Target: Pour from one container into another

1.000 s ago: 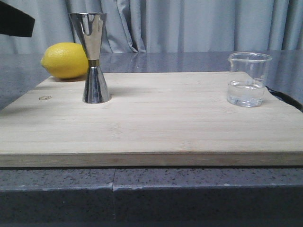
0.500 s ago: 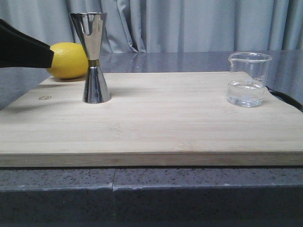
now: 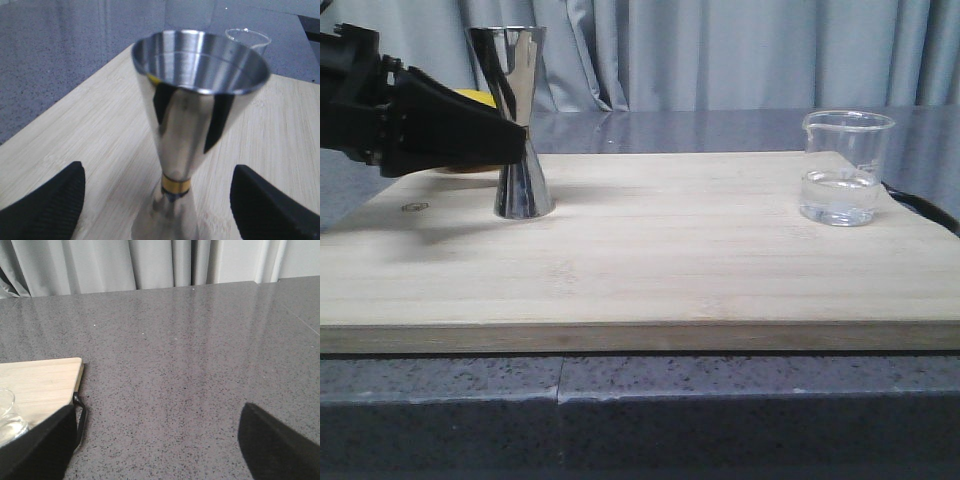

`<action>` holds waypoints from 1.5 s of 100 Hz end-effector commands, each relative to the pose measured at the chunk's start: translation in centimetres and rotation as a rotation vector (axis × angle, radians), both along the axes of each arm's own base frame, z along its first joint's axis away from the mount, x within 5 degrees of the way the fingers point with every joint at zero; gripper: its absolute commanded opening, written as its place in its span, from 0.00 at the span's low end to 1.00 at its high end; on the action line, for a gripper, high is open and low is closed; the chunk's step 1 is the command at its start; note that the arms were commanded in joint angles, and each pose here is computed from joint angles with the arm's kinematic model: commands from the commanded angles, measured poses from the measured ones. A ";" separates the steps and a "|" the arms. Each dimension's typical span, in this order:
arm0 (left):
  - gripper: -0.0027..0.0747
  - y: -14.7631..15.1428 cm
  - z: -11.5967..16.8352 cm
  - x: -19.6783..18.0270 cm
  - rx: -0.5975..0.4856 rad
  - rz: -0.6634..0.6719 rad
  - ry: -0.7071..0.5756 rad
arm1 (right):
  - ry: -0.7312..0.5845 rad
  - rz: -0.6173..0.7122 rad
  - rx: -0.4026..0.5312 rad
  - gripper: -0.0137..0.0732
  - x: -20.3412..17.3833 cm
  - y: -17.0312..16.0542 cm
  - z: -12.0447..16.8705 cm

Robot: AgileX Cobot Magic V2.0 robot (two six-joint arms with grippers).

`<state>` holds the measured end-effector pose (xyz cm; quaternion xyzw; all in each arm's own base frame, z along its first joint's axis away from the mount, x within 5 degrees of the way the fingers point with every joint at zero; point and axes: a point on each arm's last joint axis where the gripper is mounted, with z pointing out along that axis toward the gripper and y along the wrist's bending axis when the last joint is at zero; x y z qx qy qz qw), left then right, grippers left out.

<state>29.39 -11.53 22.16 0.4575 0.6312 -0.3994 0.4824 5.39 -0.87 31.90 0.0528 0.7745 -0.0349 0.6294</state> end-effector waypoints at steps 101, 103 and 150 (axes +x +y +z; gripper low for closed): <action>0.41 -2.4 3.1 -0.6 -0.212 -0.031 -0.063 | -0.098 -0.001 -0.035 0.84 0.2 0.0 1.8; 0.40 -2.4 3.2 -0.6 -0.213 -0.031 -0.064 | -0.098 -0.001 -0.035 0.84 0.2 0.0 1.8; 0.33 -2.5 4.8 -0.9 -0.226 -0.039 -0.100 | -0.098 -0.001 -0.035 0.84 0.2 0.0 1.8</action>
